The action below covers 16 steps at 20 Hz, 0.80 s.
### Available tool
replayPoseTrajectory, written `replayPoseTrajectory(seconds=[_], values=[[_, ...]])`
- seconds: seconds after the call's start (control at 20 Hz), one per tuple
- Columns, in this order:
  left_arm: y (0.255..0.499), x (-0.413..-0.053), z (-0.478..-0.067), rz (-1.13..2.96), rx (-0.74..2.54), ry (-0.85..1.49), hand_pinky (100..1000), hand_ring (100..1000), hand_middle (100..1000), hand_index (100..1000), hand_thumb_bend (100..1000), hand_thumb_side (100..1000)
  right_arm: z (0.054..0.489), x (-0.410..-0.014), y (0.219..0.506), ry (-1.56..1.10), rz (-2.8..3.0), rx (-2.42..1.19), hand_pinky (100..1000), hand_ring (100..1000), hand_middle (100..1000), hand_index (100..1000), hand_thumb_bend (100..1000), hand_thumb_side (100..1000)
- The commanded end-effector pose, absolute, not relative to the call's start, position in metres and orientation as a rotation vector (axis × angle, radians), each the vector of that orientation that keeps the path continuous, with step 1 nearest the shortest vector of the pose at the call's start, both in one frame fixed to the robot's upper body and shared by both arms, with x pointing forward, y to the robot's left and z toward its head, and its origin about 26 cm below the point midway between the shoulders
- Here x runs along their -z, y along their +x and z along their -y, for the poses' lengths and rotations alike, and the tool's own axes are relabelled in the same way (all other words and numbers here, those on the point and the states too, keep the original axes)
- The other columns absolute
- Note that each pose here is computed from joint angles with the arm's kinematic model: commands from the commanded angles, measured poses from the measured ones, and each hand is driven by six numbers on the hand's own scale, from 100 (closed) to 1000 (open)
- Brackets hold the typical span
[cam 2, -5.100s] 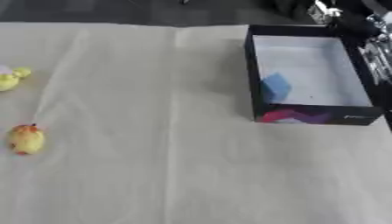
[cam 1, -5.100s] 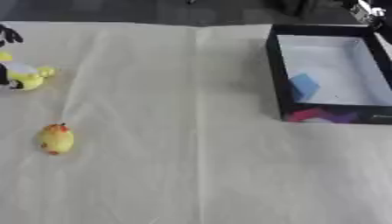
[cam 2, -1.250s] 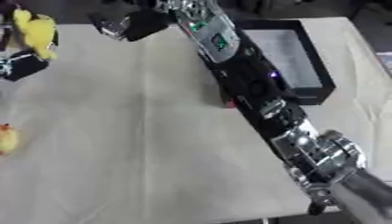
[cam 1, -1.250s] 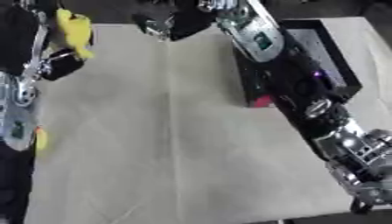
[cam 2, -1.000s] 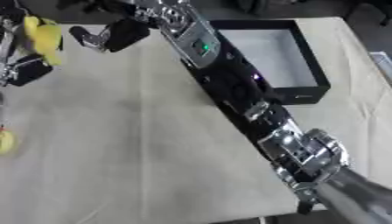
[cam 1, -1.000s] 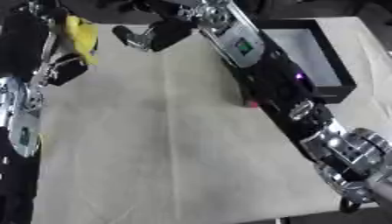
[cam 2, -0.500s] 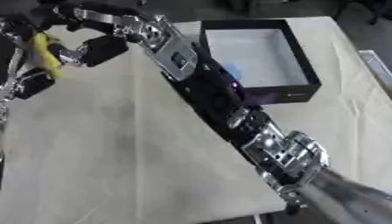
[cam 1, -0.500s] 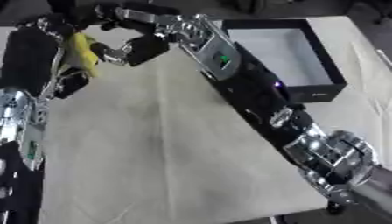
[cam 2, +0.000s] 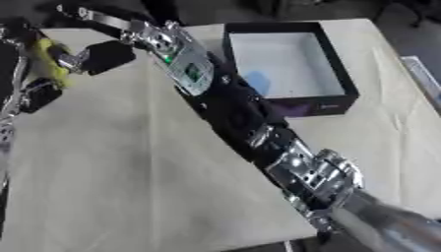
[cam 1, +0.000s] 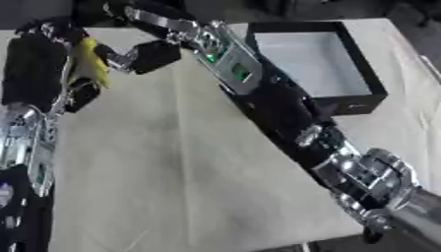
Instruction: Pick up the objects with one hand, pass them to the other hand, and then place them into the box on the other side of the table.
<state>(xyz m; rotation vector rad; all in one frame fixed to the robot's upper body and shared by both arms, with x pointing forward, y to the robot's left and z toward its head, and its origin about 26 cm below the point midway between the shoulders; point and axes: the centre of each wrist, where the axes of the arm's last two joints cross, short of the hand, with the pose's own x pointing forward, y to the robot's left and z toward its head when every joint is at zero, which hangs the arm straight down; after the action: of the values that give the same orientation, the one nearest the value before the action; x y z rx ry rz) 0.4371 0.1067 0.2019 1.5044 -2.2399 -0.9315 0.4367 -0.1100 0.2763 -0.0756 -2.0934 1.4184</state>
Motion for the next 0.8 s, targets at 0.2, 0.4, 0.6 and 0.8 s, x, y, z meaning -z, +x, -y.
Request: replayPoseTrajectory(seconds=[0.2, 0.4, 0.6, 0.8], values=[[0.435, -0.212, -0.105, 2.241, 0.876, 1.544, 577, 475, 420, 482, 274, 100, 0.112, -0.285, 0.432, -0.122, 2.112, -1.413, 998, 1000, 880, 1000, 100, 380], [0.435, -0.213, -0.105, 2.235, 0.862, 1.560, 576, 475, 421, 482, 277, 100, 0.111, -0.280, 0.433, -0.103, 2.070, -1.437, 1000, 1000, 881, 1000, 100, 473], [0.433, -0.213, -0.101, 2.243, 0.851, 1.568, 574, 474, 420, 482, 271, 100, 0.110, -0.278, 0.435, -0.088, 2.036, -1.438, 1000, 1000, 882, 1000, 100, 534], [0.430, -0.212, -0.094, 2.265, 0.847, 1.560, 573, 473, 420, 483, 270, 100, 0.106, -0.273, 0.439, -0.085, 2.009, -1.435, 1000, 1000, 885, 1000, 100, 586]])
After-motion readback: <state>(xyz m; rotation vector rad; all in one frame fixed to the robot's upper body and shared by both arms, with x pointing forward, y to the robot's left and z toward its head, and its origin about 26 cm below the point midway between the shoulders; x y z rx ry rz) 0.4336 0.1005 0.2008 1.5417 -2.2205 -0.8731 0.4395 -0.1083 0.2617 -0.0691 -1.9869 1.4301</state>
